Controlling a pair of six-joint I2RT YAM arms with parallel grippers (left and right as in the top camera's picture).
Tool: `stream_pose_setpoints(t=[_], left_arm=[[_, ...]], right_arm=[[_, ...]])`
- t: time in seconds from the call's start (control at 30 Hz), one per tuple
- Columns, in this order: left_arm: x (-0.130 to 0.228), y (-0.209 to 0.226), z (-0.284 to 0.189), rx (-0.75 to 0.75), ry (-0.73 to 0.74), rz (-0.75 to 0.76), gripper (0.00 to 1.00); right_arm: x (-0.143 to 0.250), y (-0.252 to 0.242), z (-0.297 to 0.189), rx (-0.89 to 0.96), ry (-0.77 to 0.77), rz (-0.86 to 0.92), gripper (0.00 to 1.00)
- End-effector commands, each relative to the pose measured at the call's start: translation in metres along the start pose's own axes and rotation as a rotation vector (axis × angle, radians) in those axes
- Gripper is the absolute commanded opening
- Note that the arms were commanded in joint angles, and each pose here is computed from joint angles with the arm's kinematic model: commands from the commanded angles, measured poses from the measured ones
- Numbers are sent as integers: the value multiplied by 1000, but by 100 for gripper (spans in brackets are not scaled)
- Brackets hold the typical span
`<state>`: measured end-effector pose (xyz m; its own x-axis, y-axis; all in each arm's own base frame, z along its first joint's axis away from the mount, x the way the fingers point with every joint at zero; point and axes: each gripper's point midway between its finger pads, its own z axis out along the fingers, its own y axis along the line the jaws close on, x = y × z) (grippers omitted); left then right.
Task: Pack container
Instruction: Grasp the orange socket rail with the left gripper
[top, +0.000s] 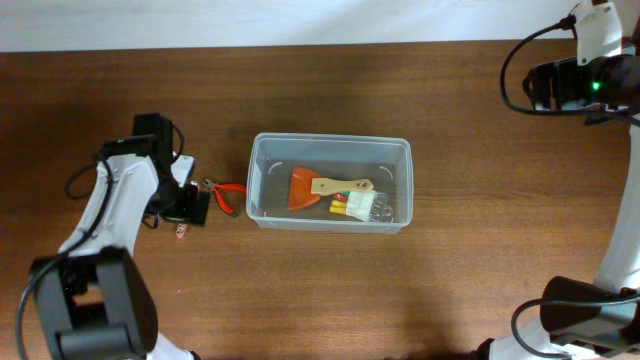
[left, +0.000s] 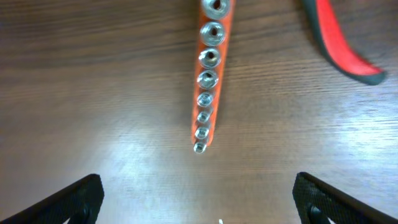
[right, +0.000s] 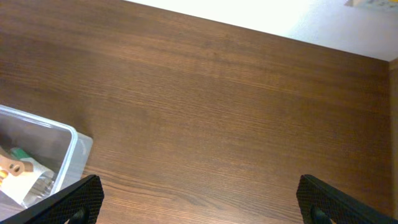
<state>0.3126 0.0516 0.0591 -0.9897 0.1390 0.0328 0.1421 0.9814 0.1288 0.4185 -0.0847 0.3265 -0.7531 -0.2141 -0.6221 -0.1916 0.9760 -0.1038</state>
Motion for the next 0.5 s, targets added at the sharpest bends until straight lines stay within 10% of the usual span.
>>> stream_pose_setpoints(t=[0.0, 0.47], left_arm=[[-3, -8, 20, 49, 24, 142, 99], [-6, -16, 84, 83, 134, 144, 99]], right_arm=[[-1, 4, 3, -29, -10, 9, 99], [-1, 4, 4, -31, -6, 10, 99]])
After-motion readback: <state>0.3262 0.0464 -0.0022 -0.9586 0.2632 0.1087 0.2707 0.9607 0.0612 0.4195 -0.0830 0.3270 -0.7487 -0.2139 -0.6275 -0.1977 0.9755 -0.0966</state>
